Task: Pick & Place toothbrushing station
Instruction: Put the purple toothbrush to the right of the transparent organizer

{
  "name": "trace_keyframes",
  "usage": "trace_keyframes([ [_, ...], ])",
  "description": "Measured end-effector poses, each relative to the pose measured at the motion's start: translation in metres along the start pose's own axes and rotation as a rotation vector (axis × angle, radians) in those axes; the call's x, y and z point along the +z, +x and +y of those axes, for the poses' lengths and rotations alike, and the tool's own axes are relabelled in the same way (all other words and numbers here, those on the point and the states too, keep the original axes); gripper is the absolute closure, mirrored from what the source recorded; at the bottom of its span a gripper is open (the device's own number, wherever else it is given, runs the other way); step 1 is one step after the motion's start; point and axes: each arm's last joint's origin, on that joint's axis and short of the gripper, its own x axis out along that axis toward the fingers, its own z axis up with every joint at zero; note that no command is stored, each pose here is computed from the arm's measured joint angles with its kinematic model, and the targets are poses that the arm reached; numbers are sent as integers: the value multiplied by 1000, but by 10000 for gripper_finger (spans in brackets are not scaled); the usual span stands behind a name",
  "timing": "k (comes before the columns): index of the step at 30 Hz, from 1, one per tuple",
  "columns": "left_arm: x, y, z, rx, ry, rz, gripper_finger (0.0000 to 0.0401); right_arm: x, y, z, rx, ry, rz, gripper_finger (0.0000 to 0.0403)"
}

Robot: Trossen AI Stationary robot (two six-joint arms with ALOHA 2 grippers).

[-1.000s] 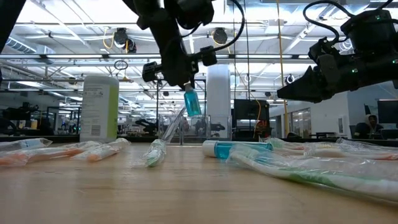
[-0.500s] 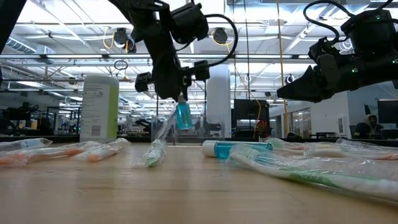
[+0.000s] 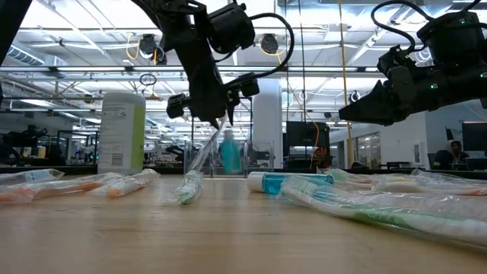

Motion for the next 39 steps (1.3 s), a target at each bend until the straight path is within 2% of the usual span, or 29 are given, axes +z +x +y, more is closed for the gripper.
trace_keyframes([
  [6, 2, -1, 1, 25, -17, -63, 243, 0, 0, 0, 0, -1, 2, 273],
  [12, 2, -4, 9, 88, -238, -53, 243, 0, 0, 0, 0, -1, 3, 273],
  [16, -3, -12, 15, 121, -315, -54, 243, 0, 0, 0, 0, -1, 3, 273],
  [23, -38, -50, 22, 235, -520, -88, 242, 1, 0, 0, 5, 22, -7, 273],
  [26, -61, -75, 18, 295, -748, -145, 242, 1, 0, 0, 5, 31, -11, 273],
  [29, -86, -102, 9, 342, -1152, -249, 242, 2, 0, 0, 6, 45, -17, 273],
  [32, -112, -125, -9, 322, -1518, -377, 242, 1, 0, 3, 20, 22, -6, 273],
  [35, -133, -138, -35, 215, -1701, -515, 242, 17, 12, 18, 69, -36, -2, 273],
  [39, -156, -152, -67, 111, -1843, -627, 242, 29, 30, 38, 84, -101, 58, 273],
])
